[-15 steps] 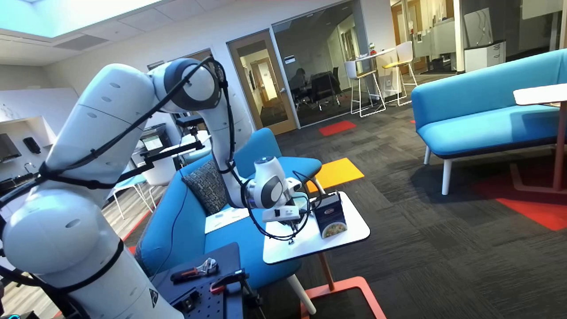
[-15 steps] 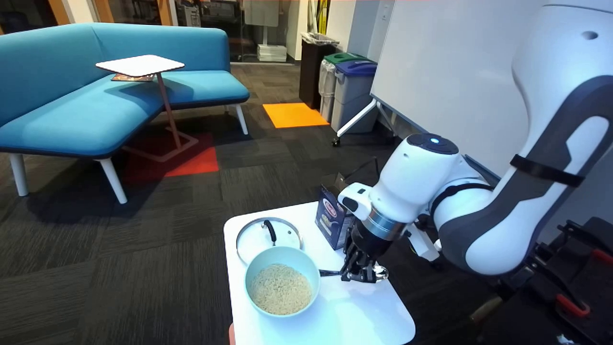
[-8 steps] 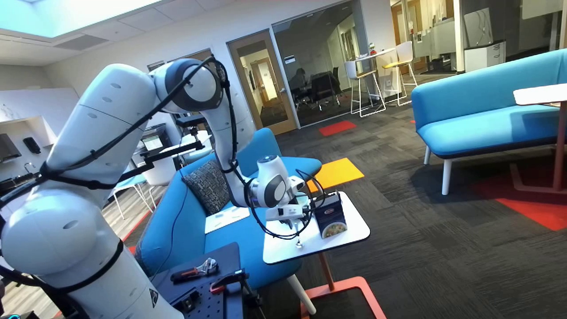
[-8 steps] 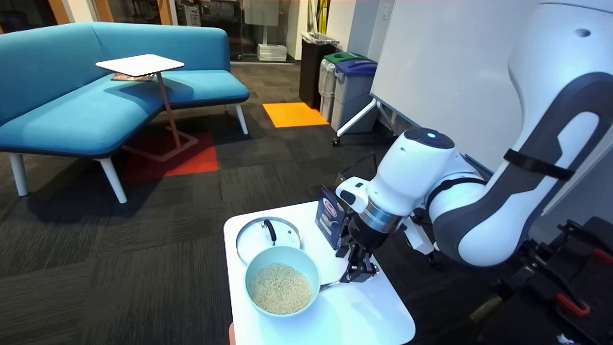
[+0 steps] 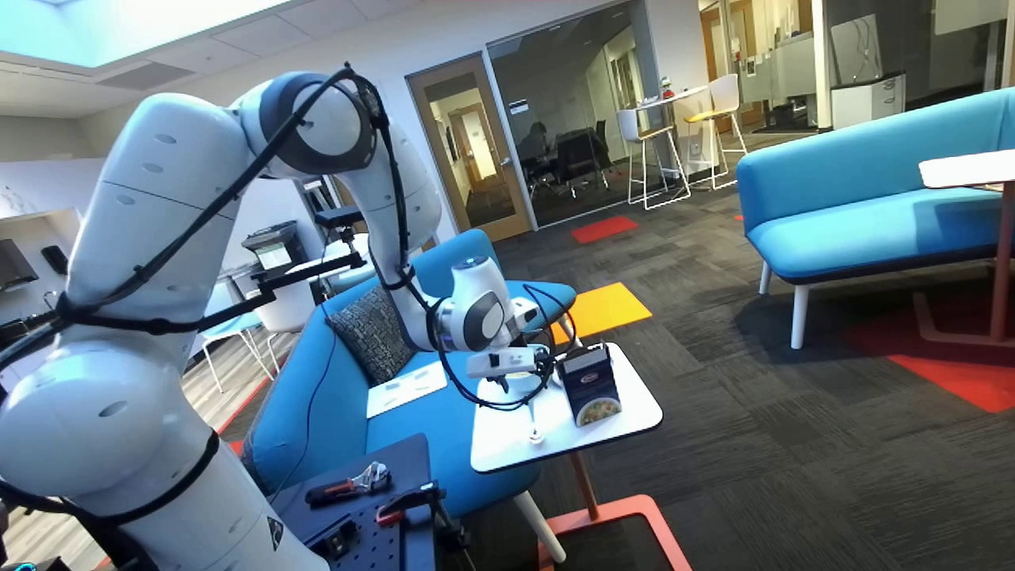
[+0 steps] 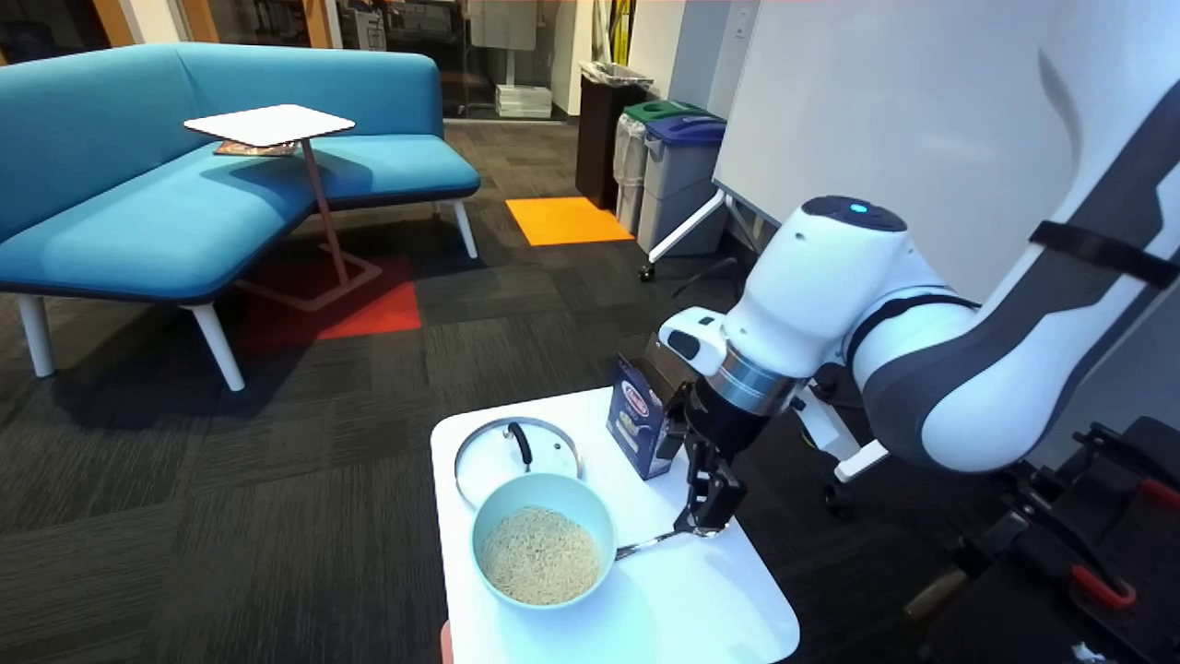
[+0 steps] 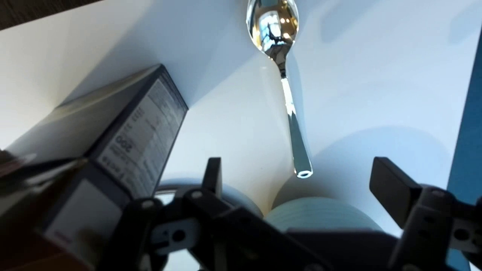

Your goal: Remove the silver spoon from the bowl and put it on the table.

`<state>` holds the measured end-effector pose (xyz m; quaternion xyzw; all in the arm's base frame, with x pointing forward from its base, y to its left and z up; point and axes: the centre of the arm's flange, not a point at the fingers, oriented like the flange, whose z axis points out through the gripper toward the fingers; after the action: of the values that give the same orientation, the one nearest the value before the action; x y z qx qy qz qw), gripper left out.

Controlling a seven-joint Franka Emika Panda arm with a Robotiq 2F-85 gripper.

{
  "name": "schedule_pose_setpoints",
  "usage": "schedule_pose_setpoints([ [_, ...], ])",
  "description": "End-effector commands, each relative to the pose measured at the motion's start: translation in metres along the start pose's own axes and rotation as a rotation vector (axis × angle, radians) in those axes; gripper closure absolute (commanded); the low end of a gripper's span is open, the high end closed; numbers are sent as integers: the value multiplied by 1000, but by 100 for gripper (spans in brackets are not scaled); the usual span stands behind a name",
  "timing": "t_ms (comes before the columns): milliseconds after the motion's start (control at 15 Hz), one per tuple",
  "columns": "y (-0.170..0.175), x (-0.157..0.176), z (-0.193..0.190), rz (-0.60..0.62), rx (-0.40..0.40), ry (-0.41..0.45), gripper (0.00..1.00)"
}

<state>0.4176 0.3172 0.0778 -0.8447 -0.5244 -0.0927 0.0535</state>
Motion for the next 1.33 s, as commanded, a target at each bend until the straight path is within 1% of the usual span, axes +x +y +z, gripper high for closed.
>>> schedule_pose_setpoints([
  [0,2,-11,-51,-25,41,-3,0],
  [267,0,-15,-81,-46,61,21,0],
  [600,-4,-21,-114,-77,57,66,0],
  [867,2,-21,-141,-50,6,120,0],
  [1133,18,-19,-169,1,-90,188,0],
  [1267,26,-18,-178,15,-119,219,0],
])
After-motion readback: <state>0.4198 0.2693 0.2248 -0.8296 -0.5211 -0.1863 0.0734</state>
